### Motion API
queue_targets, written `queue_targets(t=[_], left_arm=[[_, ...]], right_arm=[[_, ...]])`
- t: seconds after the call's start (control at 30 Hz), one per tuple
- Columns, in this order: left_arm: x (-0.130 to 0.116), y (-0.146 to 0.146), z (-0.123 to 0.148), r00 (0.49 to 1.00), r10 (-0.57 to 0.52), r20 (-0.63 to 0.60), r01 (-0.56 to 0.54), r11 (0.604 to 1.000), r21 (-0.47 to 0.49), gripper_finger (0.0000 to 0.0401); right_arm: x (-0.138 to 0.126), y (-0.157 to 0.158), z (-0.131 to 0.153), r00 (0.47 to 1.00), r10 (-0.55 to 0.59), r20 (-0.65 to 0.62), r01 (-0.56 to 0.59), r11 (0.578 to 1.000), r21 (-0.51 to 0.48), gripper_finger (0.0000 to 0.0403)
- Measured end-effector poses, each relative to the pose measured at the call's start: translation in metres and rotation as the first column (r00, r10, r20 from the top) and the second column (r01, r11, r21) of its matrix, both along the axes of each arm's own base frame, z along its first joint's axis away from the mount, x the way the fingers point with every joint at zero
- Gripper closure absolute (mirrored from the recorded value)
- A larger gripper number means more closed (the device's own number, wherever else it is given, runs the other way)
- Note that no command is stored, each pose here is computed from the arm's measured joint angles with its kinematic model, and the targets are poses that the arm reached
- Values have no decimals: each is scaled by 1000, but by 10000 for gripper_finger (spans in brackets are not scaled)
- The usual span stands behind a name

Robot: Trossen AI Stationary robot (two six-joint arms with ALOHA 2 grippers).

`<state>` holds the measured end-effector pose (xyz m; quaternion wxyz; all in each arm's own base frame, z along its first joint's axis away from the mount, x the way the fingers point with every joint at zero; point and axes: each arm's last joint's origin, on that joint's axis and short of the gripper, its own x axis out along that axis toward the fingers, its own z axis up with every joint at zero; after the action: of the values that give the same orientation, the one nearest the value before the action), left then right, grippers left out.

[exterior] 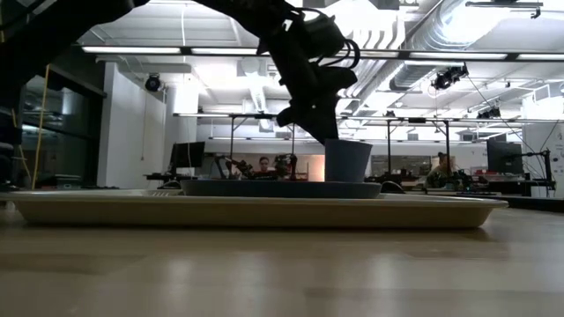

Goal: Pick and place plate/cup/fork/spoon on tray
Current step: Put the blue cup to the top right of the blue plate on the gray serving tray, then return to Home Position

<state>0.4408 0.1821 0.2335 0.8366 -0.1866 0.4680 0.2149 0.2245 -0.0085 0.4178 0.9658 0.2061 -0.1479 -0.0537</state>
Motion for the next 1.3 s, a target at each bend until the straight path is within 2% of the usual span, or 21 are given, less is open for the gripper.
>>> queue_targets(t=[0.53, 0.9, 1.1, 1.3], left_arm=[[1, 3, 4, 1000, 18, 25, -19, 999, 31, 203], [-5, 14, 8, 997, 60, 40, -60, 998, 15, 172], [-23, 25, 47, 986, 82, 142, -87, 996, 33, 171], [-65, 33, 125, 930, 111, 350, -161, 980, 118, 172]], right_arm=[[0, 0, 0, 1000, 0, 0, 0, 1000, -1, 148], [0, 0, 0, 1000, 0, 0, 0, 1000, 0, 148], [0, 0, 0, 1000, 0, 0, 0, 1000, 0, 148], [0, 0, 0, 1000, 0, -1, 0, 1000, 0, 148]])
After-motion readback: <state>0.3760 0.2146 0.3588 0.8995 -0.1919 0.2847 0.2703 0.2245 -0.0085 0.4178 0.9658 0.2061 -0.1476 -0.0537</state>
